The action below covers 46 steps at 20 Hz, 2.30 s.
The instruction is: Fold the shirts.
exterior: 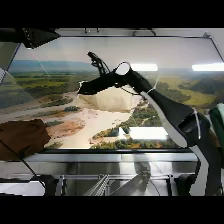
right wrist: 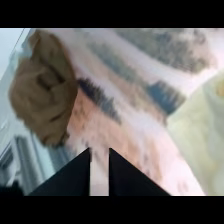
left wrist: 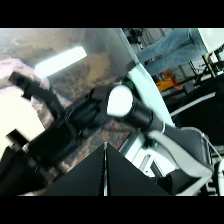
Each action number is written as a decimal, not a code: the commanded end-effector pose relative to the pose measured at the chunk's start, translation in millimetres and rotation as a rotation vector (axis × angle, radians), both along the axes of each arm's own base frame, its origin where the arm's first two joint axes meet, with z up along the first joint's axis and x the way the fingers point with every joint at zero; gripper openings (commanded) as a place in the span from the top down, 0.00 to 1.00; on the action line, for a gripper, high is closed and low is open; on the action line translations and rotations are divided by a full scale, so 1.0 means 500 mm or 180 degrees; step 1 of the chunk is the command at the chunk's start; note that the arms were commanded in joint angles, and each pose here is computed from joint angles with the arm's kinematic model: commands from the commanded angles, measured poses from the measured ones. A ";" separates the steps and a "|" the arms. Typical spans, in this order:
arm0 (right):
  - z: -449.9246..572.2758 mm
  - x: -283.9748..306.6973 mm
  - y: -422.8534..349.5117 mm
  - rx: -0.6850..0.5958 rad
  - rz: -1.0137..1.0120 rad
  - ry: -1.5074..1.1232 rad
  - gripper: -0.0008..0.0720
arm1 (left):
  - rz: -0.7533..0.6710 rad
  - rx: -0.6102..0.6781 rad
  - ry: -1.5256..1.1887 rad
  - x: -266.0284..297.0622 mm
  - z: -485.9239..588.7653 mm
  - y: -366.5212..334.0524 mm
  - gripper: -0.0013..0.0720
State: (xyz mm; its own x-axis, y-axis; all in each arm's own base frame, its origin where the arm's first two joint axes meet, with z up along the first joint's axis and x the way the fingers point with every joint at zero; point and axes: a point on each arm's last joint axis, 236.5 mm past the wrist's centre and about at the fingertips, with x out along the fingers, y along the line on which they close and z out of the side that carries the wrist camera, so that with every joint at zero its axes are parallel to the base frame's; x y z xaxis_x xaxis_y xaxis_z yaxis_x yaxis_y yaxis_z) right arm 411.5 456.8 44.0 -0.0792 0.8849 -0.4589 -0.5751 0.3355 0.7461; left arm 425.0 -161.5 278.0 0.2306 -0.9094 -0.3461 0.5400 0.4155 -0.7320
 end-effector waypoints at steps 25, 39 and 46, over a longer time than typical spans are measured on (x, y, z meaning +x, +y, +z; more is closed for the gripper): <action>-0.216 0.091 -0.577 -0.1689 -0.2096 0.1273 0.17 | 0.0195 -0.0086 0.0692 -0.241 -0.271 0.003 0.98; -0.234 0.062 -0.323 -0.0413 -0.1351 0.1743 0.97 | 0.0309 -0.0085 0.0646 -0.223 -0.271 0.007 0.98; 0.060 0.072 -0.519 -0.0722 -0.1446 0.1062 0.97 | 0.0236 -0.0093 0.0675 -0.234 -0.270 0.004 0.98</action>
State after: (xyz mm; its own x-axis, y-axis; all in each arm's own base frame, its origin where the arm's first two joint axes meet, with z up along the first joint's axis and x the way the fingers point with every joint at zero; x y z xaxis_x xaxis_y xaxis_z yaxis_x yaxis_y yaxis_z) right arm 451.3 253.6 17.9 0.0405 0.8335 -0.5510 -0.0553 0.5525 0.8317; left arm 311.3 -158.7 143.0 0.2359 -0.8991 -0.3688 0.3395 0.4319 -0.8356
